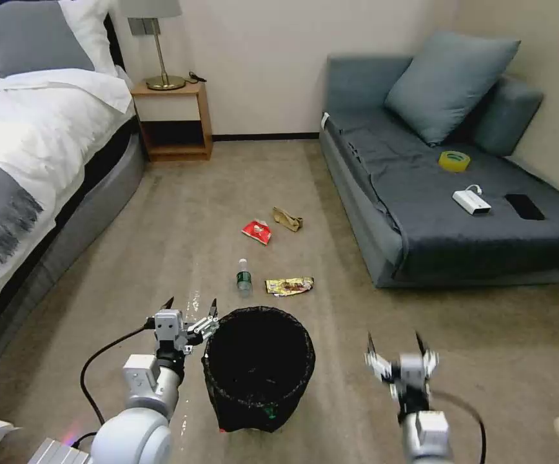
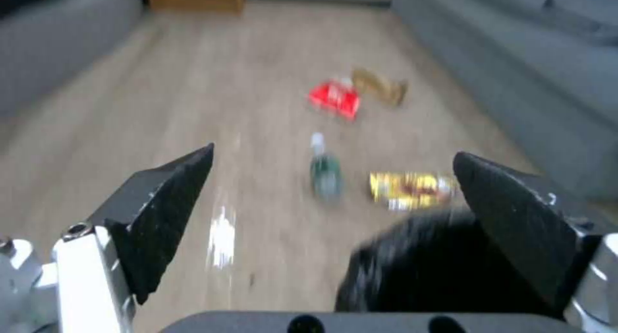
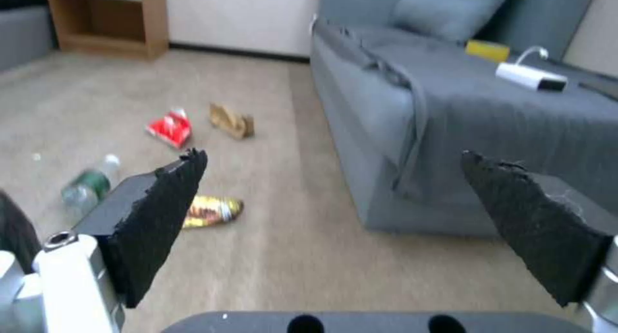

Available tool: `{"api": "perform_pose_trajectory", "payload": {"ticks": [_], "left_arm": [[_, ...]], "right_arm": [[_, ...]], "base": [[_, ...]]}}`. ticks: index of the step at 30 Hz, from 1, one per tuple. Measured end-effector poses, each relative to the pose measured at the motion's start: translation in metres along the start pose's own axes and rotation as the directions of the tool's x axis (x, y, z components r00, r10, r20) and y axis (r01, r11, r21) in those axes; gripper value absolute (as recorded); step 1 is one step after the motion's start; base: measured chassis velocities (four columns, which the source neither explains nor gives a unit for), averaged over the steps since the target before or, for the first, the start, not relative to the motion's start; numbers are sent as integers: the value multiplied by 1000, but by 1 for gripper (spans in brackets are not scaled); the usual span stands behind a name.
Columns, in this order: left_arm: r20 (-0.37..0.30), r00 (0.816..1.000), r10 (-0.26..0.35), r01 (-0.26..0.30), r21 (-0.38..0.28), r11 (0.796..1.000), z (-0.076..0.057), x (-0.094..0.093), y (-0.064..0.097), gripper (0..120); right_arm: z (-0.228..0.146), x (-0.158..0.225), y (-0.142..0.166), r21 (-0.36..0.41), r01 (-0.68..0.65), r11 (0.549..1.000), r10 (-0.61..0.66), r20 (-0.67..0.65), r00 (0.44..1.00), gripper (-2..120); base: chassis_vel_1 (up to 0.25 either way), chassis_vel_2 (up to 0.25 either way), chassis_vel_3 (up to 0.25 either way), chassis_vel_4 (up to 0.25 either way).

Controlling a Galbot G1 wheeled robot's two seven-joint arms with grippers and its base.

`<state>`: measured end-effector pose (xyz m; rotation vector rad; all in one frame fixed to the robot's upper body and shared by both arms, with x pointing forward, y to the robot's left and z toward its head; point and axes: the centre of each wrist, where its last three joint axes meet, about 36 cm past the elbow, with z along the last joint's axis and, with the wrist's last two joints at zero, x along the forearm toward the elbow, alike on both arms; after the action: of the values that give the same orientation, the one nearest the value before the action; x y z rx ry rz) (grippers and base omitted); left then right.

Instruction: Pick up the trash bin, then pick up the garbage on the floor and place it into the trash bin.

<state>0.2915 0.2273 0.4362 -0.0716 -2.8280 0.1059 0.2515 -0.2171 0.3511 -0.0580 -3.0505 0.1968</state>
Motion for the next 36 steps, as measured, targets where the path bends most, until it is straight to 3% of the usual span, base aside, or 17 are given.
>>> {"api": "perform_pose_trajectory", "payload": {"ticks": [2,5,9,14,26,36], "left_arm": [[-65,998,0,2,30,1000,-4,1,4,100],[-107,994,8,-4,39,999,-6,2,10,100],[-208,978,28,-19,47,999,-4,-1,17,100],[-270,962,42,-30,51,998,7,-10,22,100],[-344,936,76,-49,88,995,28,-24,24,97],[-371,920,126,-94,102,990,37,-32,24,58]], "right_arm": [[-1,0,0,-1,0,1000,0,2,1000,100],[-2,0,0,-1,0,1000,0,4,1000,100],[-13,5,2,-1,8,1000,-8,24,1000,100],[-14,5,2,0,9,1000,-9,24,1000,100],[-7,3,12,-23,19,1000,-19,21,1000,100],[-3,-2,14,-42,17,999,-16,19,1000,100]], "base": [[0,0,0,0],[0,0,0,0],[0,0,0,0],[0,0,0,0],[0,0,0,0],[0,0,0,0]]}}
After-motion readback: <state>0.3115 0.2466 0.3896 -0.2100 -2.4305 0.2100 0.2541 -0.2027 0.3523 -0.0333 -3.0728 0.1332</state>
